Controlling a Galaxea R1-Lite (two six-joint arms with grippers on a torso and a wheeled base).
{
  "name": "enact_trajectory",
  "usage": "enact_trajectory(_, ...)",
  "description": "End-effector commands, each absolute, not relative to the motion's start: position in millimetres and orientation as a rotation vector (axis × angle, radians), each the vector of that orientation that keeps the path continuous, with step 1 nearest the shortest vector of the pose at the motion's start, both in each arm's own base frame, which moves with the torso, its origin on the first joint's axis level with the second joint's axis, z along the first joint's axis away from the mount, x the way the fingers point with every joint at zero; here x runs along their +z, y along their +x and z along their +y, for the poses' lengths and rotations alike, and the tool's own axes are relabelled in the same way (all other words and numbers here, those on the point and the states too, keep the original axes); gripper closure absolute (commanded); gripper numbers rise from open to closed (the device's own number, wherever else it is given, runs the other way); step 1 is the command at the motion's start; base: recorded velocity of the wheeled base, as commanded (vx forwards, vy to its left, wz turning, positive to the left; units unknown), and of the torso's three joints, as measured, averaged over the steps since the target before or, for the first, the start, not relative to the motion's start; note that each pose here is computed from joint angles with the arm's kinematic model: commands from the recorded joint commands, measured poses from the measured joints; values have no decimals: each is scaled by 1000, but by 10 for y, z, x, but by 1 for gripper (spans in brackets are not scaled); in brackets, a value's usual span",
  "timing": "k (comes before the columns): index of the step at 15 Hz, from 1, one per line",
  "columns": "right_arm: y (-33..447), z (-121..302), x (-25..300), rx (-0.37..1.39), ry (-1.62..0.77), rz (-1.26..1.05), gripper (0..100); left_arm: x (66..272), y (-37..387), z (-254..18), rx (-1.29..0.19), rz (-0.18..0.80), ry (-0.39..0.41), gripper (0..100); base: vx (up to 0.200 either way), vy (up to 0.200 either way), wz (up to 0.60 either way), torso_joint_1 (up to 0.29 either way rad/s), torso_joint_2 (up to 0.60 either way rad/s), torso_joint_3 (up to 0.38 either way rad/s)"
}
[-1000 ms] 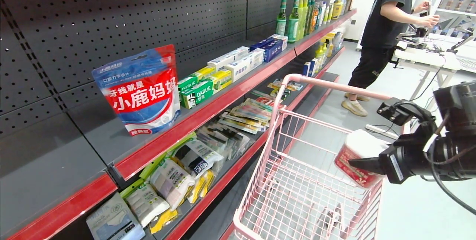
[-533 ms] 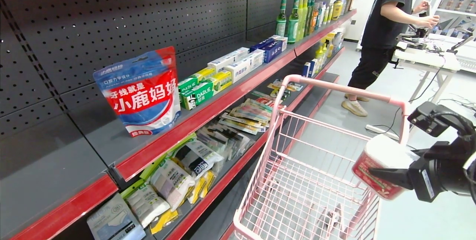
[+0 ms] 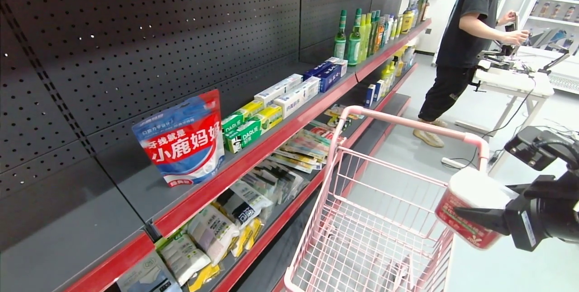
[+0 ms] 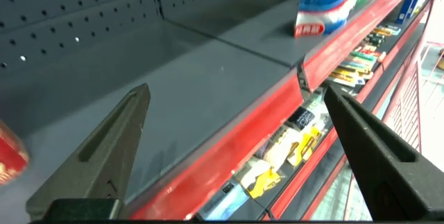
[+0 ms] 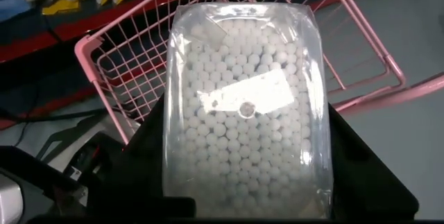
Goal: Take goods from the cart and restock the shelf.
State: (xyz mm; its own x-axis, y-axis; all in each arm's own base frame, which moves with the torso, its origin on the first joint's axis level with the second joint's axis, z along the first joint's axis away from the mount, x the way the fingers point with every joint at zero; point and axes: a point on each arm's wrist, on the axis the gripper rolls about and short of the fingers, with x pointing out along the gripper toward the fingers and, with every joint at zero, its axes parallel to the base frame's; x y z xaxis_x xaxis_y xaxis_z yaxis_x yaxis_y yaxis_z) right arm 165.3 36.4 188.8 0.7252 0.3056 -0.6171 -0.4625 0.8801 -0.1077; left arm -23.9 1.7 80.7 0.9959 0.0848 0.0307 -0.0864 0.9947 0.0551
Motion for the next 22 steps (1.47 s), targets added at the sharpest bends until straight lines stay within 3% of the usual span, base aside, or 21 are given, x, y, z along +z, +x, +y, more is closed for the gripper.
enact_trajectory(1, 1651, 357, 1868, 429, -271, 636, 100, 808, -239, 17, 87, -28, 57, 0, 0, 0, 0, 168, -383, -232)
enact_trajectory(22, 1651, 349, 1822, 437, -299, 648, 100, 808, -239, 18, 88, -28, 57, 0, 0, 0, 0, 140, -301, -165)
